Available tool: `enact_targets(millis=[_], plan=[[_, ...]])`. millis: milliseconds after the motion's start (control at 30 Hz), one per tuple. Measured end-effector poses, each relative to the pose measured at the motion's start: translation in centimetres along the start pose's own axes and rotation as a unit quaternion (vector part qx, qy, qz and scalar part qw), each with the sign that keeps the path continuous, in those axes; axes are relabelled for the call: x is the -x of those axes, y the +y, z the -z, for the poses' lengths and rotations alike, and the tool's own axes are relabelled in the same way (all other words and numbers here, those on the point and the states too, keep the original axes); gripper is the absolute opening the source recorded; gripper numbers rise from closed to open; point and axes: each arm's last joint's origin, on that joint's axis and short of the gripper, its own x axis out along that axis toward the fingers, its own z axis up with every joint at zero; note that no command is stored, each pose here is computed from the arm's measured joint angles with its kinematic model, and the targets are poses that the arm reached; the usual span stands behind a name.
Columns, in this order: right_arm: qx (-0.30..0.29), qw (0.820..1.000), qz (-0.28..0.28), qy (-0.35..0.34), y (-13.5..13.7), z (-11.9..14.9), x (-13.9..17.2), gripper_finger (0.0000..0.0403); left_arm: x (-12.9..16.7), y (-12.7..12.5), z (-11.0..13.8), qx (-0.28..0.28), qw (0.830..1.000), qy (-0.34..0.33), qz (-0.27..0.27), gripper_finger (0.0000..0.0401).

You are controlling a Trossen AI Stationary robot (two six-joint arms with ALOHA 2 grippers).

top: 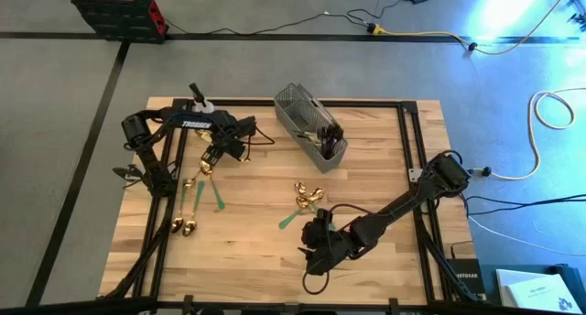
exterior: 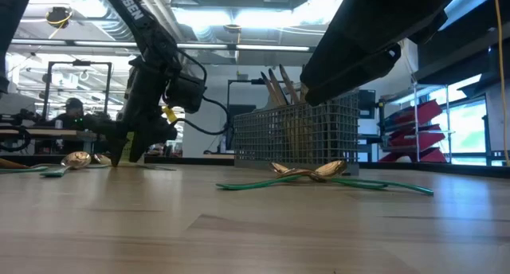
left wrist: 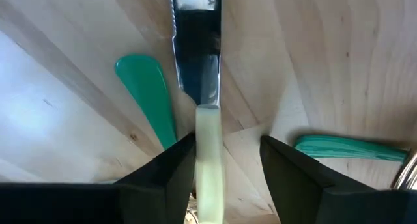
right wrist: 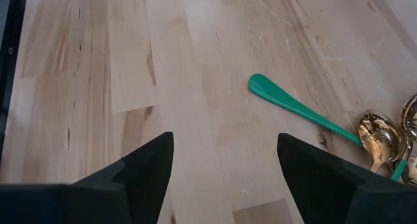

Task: Sort silverware
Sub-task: Put the yellow table knife into the gray silverware organizer

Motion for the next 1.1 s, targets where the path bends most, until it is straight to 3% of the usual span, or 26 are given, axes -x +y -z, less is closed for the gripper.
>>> enact_targets(millis=[533, 700, 1100], plan=[[0.0, 1.0, 0.0, 0.0, 0.0, 0.0, 0.0, 0.0256, 0.1, -0.2, -0.2, 0.009, 1.0, -0.007, 0.005, 0.0045], [0.0, 1.0, 0.0, 0.0, 0.0, 0.0, 0.0, 0.0256, 0.4, -0.7, -1.0, 0.037, 0.999, -0.022, 0.009, 0.0037], [0.0, 1.0, 0.0, 0.0, 0.0, 0.0, 0.0, 0.0256, 1.2, -1.8, -2.6, 0.011, 0.999, -0.034, 0.001, 0.0055]])
